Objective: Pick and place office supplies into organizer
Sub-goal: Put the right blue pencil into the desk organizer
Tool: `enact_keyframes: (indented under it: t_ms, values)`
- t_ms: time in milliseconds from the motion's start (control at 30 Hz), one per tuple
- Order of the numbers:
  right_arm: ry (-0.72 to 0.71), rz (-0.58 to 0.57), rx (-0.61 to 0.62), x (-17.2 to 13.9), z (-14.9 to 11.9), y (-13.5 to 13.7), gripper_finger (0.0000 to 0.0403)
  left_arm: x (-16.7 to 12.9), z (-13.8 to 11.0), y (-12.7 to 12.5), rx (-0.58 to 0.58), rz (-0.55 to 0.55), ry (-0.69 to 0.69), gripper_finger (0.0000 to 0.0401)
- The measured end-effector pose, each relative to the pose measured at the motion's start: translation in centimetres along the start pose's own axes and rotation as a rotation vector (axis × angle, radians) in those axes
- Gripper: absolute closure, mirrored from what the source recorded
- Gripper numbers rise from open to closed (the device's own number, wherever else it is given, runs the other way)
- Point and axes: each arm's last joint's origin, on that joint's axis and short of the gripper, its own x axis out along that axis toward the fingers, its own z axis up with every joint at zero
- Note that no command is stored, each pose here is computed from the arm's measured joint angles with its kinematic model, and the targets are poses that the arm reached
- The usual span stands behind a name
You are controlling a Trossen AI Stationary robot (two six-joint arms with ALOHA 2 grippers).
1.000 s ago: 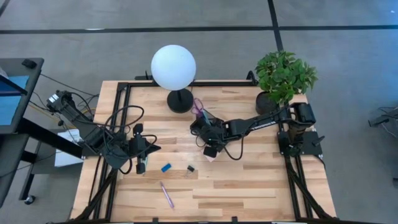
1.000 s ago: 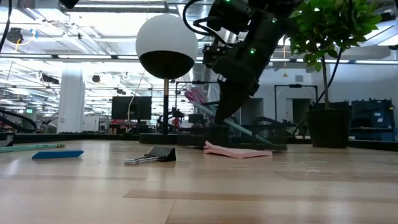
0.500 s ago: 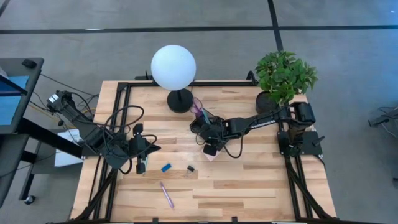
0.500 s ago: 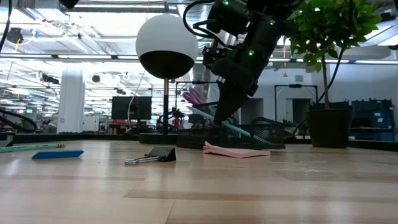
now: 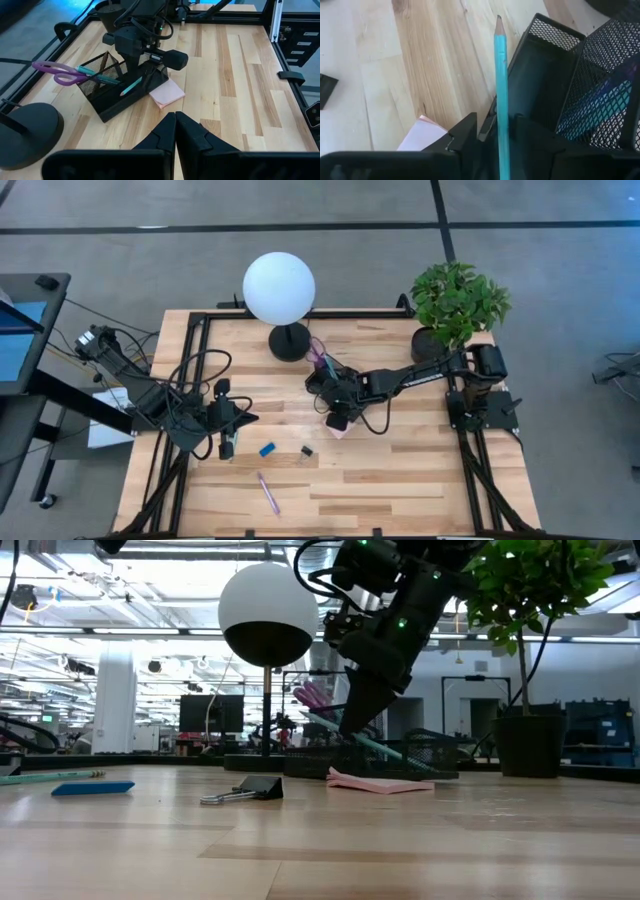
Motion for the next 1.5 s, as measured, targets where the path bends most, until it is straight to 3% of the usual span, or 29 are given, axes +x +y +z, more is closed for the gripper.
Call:
enact_keyframes:
  t_ms: [200, 400, 867, 1200, 1500]
  values:
    - [-0.07, 0.009, 0.019, 0.0, 0.7, -0.1, 0.0255, 0.0, 0.0, 0.0, 0.0, 0.0, 0.0, 0.0398]
    - [-0.131, 0.004, 0.029, 0.1, 1.5, -1.0, 0.0259, 0.0, 0.0, 0.0, 0.0, 0.0, 0.0, 0.0398]
    - [-0.106, -0.016, 0.043, 0.6, 1.5, -2.1, 0.03, 0.0, 0.0, 0.0, 0.005, 0.001, 0.003, 0.0398]
    - [-0.106, -0.014, 0.044, 0.6, 1.5, -2.1, 0.0388, 0.0, 0.0, 0.0, 0.008, 0.001, 0.003, 0.0398]
    - [-0.156, -0.051, 0.056, 0.5, 1.8, -1.9, 0.0389, 0.0, 0.0, 0.0, 0.008, 0.001, 0.003, 0.0398]
